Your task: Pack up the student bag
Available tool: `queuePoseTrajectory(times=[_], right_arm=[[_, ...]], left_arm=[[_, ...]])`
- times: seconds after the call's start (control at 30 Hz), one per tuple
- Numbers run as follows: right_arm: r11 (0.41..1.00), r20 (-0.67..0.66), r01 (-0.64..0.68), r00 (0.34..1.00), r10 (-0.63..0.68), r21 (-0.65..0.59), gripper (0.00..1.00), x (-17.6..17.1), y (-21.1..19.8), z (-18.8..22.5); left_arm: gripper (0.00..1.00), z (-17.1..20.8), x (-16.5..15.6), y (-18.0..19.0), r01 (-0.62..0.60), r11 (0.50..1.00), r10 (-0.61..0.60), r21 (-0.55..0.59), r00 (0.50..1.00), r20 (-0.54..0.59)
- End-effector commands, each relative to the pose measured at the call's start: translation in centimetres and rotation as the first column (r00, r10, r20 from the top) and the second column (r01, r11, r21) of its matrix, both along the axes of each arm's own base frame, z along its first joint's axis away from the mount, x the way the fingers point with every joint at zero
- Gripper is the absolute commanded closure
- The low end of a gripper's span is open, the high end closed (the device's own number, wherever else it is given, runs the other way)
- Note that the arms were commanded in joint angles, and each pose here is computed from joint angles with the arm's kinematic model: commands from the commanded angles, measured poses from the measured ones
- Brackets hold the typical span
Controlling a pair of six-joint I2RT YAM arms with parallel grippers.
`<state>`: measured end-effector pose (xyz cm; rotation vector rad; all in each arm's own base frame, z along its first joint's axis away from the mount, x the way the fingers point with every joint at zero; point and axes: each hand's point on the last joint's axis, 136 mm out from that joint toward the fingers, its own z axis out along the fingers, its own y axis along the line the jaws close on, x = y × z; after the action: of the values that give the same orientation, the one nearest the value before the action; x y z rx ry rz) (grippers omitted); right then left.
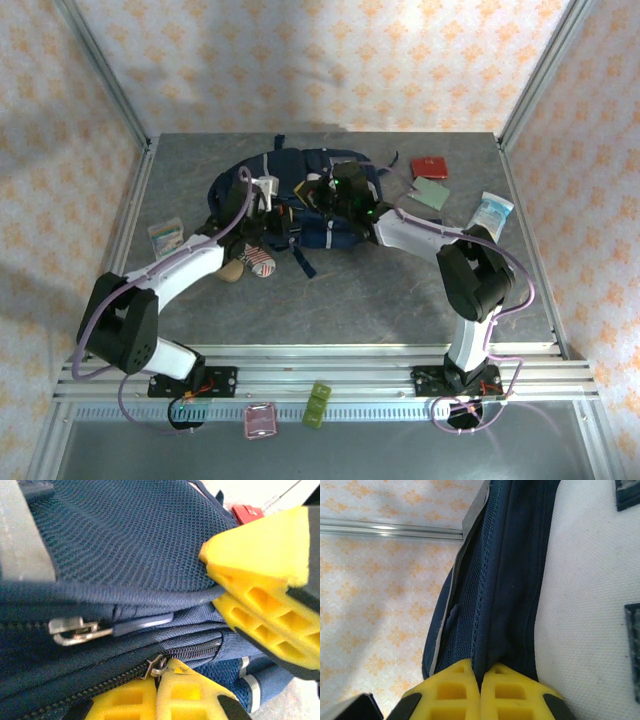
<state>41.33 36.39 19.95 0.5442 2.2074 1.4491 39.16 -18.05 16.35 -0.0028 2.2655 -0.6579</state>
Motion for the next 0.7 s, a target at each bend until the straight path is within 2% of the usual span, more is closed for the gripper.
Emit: queuePoseTrajectory(times=[0.0,0.1,0.17,0.23,0.43,0.5,0.67], right_arm=[[1.0,0.111,0.002,0.994,-0.005,0.028,1.0,0.9,-0.2,3.1],[1.0,0.115,0.002,0.993,-0.004,0.018,1.0,0.9,-0.2,3.0],[1.0,0.115,0.005,0.993,-0.006,0.003,1.0,0.9,-0.3,2.9],[1.0,0.113,0.02,0.993,-0.017,-0.022,1.0,0.9,-0.7,2.5],[0.995,0.096,0.056,0.994,-0.048,-0.079,1.0,1.3,-1.5,1.1],[0.995,0.087,0.052,0.995,-0.045,-0.082,1.0,1.4,-1.5,0.6],[0.994,0.087,0.051,0.995,-0.042,-0.098,1.0,1.4,-1.6,0.3]], left_arm=[[1.0,-0.1,0.7,1.2,-0.003,1.0,0.006,0.025,0.994,-0.11],[1.0,-1.1,0.7,2.0,0.004,0.993,0.016,0.121,0.985,-0.172],[1.0,-1.8,0.5,3.7,-0.028,0.976,0.069,0.218,0.981,-0.181],[1.0,-2.1,0.1,5.6,-0.066,0.948,0.124,0.311,0.978,-0.168],[1.0,-1.6,-1.4,9.6,-0.148,0.867,0.22,0.475,0.971,-0.099],[1.0,-1.6,-1.7,10.7,-0.17,0.835,0.247,0.523,0.966,-0.081],[1.0,-1.3,-1.8,11.5,-0.208,0.818,0.266,0.537,0.964,-0.032]])
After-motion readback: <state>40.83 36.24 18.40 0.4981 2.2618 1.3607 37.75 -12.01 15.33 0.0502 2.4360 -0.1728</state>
